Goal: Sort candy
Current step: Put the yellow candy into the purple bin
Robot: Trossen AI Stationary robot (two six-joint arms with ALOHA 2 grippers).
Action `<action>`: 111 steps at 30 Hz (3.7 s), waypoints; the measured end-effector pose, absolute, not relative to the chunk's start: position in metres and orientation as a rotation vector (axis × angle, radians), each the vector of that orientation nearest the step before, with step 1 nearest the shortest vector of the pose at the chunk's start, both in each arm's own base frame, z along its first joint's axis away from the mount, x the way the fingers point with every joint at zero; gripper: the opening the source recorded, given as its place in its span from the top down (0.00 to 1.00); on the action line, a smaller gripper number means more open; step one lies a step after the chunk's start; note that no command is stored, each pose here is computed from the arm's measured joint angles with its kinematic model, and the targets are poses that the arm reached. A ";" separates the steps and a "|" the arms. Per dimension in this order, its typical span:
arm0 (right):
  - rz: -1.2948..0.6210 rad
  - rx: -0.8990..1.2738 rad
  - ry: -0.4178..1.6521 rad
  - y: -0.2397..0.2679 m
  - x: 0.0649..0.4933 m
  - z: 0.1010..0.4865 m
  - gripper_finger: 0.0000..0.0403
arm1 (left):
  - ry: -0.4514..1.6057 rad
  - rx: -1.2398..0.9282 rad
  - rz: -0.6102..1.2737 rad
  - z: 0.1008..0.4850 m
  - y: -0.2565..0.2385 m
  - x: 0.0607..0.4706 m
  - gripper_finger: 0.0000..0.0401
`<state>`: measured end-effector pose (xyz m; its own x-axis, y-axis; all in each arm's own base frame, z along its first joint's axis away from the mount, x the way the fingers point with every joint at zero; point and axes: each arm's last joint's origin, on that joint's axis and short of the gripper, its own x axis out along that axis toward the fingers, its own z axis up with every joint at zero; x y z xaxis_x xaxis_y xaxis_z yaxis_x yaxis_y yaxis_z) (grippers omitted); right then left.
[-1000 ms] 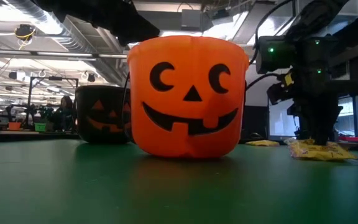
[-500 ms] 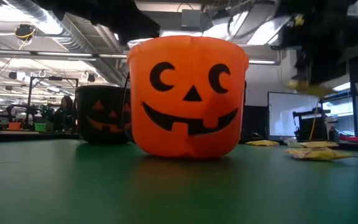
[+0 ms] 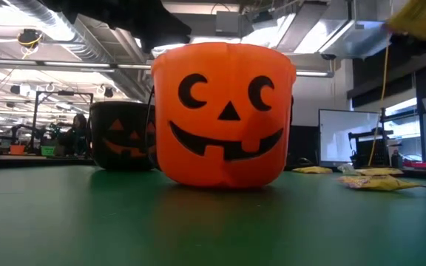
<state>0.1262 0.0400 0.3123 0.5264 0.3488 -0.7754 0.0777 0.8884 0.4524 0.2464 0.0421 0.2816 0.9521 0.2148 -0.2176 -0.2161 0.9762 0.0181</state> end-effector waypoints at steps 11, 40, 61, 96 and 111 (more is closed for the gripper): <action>0.272 0.436 1.161 0.113 0.125 0.298 0.99 | 0.214 -0.059 0.239 0.282 0.043 0.246 0.63; 0.067 0.343 1.014 0.107 0.152 0.293 0.59 | 0.215 -0.069 0.235 0.281 0.032 0.248 0.63; -0.006 0.152 1.345 0.040 0.252 0.210 0.35 | 0.222 -0.049 0.240 0.281 0.033 0.248 0.63; 0.064 0.278 1.206 0.003 0.206 0.141 0.34 | 0.220 -0.067 0.260 0.281 0.033 0.247 0.63; -0.205 0.100 1.338 -0.006 0.210 0.144 0.34 | 0.222 -0.068 0.262 0.281 0.033 0.247 0.63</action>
<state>0.2100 -0.0057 0.1441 0.2162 -0.0907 -0.9721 0.2052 0.9777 -0.0456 0.2474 0.0331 0.2807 0.9417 0.2489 -0.2264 -0.2638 0.9638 -0.0376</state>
